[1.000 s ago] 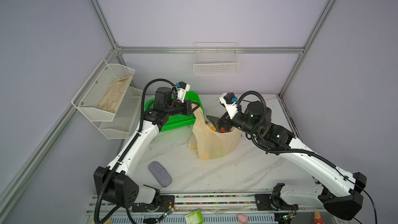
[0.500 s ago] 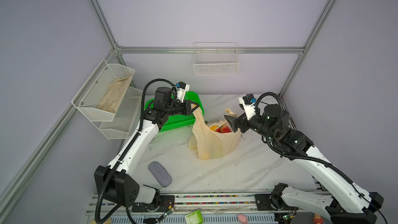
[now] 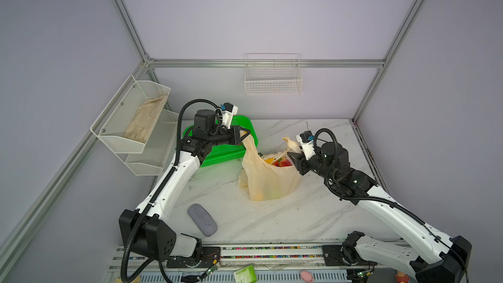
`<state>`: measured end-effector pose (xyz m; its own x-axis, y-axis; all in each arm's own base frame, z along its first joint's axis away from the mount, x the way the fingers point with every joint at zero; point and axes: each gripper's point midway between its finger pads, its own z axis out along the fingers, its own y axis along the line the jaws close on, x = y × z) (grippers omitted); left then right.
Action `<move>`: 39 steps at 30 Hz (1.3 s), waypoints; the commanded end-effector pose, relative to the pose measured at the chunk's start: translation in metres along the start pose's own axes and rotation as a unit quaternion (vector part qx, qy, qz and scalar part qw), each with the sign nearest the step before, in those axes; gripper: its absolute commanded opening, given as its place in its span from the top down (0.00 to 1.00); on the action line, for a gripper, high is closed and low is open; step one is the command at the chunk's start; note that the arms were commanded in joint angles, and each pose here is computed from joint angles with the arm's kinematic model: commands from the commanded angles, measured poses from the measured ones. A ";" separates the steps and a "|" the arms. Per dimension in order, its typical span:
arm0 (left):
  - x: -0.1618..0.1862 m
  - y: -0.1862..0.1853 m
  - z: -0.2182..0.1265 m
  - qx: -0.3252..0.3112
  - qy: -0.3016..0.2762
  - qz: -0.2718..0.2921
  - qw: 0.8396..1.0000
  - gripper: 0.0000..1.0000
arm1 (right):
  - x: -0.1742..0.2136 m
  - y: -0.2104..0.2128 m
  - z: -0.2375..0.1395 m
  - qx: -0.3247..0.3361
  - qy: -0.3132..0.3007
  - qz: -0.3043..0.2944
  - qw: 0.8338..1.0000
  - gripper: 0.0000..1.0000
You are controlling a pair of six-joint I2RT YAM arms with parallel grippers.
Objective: Place the fake fruits into the plastic bag and tie a complex knot
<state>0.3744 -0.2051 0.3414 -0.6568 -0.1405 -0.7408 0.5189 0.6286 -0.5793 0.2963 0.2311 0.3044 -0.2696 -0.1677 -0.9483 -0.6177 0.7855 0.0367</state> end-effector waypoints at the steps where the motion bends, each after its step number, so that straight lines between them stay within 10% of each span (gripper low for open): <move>1: -0.047 -0.017 -0.008 0.012 -0.055 0.030 0.998 1.00 | -0.032 0.006 0.003 -0.022 -0.076 0.013 0.997 0.65; 8: -0.055 -0.003 0.003 -0.005 -0.042 0.018 0.999 0.93 | -0.038 0.008 0.016 -0.040 -0.120 0.079 0.989 0.86; 17: -0.067 -0.004 -0.056 -0.110 -0.123 0.055 0.985 0.37 | -0.029 0.001 0.036 -0.028 -0.115 0.134 0.984 0.92; 26: -0.073 -0.072 -0.103 -0.099 -0.196 0.110 0.970 0.28 | -0.025 0.000 0.044 -0.025 -0.109 0.148 0.983 0.94; 39: -0.041 -0.173 -0.001 0.077 -0.109 0.182 0.974 0.18 | -0.025 0.003 0.040 -0.038 -0.119 0.154 0.980 0.96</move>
<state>0.3193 -0.3031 0.4109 -0.4309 -0.0353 -0.9017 0.7057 0.6095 -0.3611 0.3326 0.2625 0.3072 -0.2982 0.1860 -0.9362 -0.5768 0.7464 0.3320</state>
